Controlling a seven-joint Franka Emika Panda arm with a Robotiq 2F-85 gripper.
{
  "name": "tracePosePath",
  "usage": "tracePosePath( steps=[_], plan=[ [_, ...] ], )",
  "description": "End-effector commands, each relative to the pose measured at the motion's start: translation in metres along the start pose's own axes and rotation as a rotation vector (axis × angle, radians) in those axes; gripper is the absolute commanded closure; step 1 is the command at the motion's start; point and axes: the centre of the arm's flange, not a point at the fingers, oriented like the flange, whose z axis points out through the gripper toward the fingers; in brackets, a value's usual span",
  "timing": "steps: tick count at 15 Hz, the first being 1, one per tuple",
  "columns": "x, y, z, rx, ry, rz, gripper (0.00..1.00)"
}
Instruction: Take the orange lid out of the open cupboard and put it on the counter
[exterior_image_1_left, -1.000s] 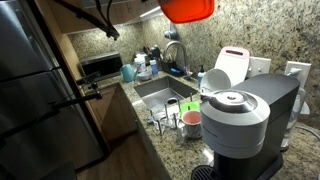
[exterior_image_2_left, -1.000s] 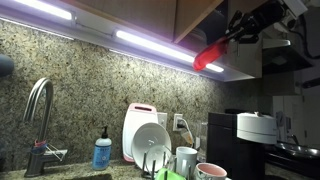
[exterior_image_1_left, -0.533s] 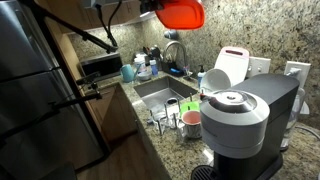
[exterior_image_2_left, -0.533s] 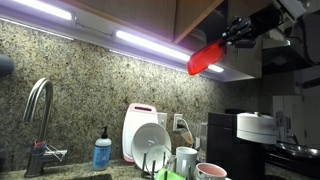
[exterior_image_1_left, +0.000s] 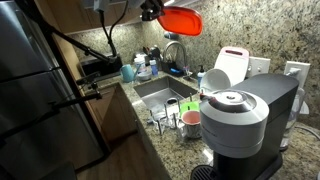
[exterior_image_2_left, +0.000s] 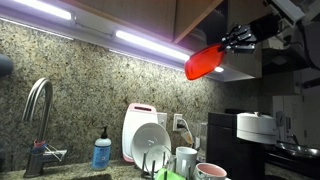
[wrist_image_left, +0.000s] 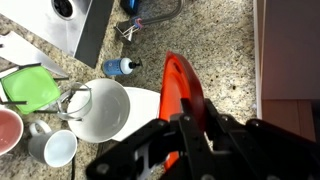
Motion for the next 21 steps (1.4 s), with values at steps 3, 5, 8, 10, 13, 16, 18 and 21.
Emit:
tracePosePath(
  steps=[3, 5, 8, 10, 13, 16, 18, 21],
  plan=[
    [0.002, 0.015, 0.022, 0.013, -0.077, 0.082, 0.96],
    [0.0, 0.022, 0.033, -0.002, -0.102, 0.105, 0.96],
    [-0.001, 0.032, 0.045, -0.036, -0.122, 0.128, 0.96],
    [0.0, 0.038, 0.051, -0.056, -0.128, 0.139, 0.96],
    [0.005, 0.05, 0.058, -0.085, -0.136, 0.159, 0.96],
    [0.011, 0.06, 0.065, -0.1, -0.132, 0.177, 0.96],
    [0.015, 0.067, 0.07, -0.104, -0.134, 0.204, 0.96],
    [0.013, 0.068, 0.056, -0.12, -0.118, 0.188, 0.85]
  ],
)
